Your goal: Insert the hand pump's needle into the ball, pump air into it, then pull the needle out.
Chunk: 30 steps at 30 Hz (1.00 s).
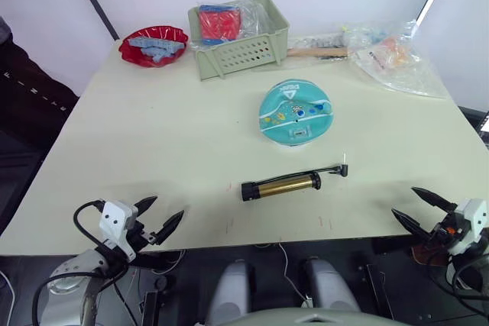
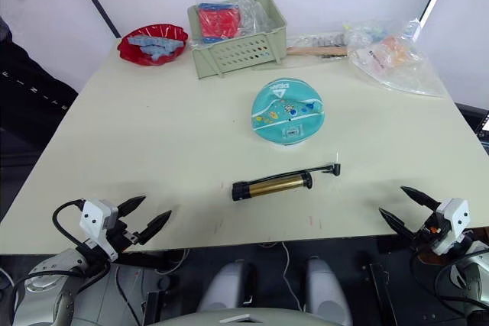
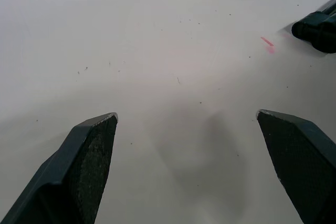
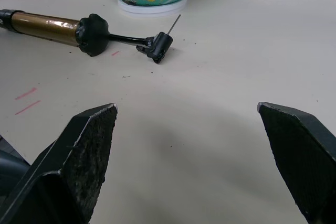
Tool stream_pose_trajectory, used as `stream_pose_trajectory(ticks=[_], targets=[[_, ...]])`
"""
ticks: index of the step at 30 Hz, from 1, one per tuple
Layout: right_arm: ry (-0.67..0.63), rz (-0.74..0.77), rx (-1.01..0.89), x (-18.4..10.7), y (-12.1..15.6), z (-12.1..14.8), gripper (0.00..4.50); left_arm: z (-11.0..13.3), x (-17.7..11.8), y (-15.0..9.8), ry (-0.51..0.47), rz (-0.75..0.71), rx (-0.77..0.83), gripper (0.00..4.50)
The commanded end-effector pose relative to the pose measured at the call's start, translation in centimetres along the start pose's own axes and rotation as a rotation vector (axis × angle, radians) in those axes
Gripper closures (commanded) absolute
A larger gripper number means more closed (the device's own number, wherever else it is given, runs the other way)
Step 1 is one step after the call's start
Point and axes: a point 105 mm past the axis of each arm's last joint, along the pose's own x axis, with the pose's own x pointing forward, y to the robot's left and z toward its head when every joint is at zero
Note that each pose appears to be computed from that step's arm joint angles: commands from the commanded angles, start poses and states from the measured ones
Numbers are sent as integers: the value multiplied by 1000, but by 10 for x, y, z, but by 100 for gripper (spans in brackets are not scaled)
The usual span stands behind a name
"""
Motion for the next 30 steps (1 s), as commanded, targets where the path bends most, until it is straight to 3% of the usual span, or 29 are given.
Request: stream_pose_trajectory(ticks=[1, 11, 18, 30], targets=[[-31, -20, -36, -1, -5, 9, 1, 10, 3, -2, -29, -10, 22, 0], [-67, -29, -48, 4, -4, 17, 1, 19, 8, -4, -48, -38, 23, 0], [-97, 33, -56, 4, 9, 32, 1, 43, 21, -10, -53, -155, 94, 0], [-114, 165, -82, -5, 22, 63, 1, 84, 72, -52, -9, -496, 234, 0]])
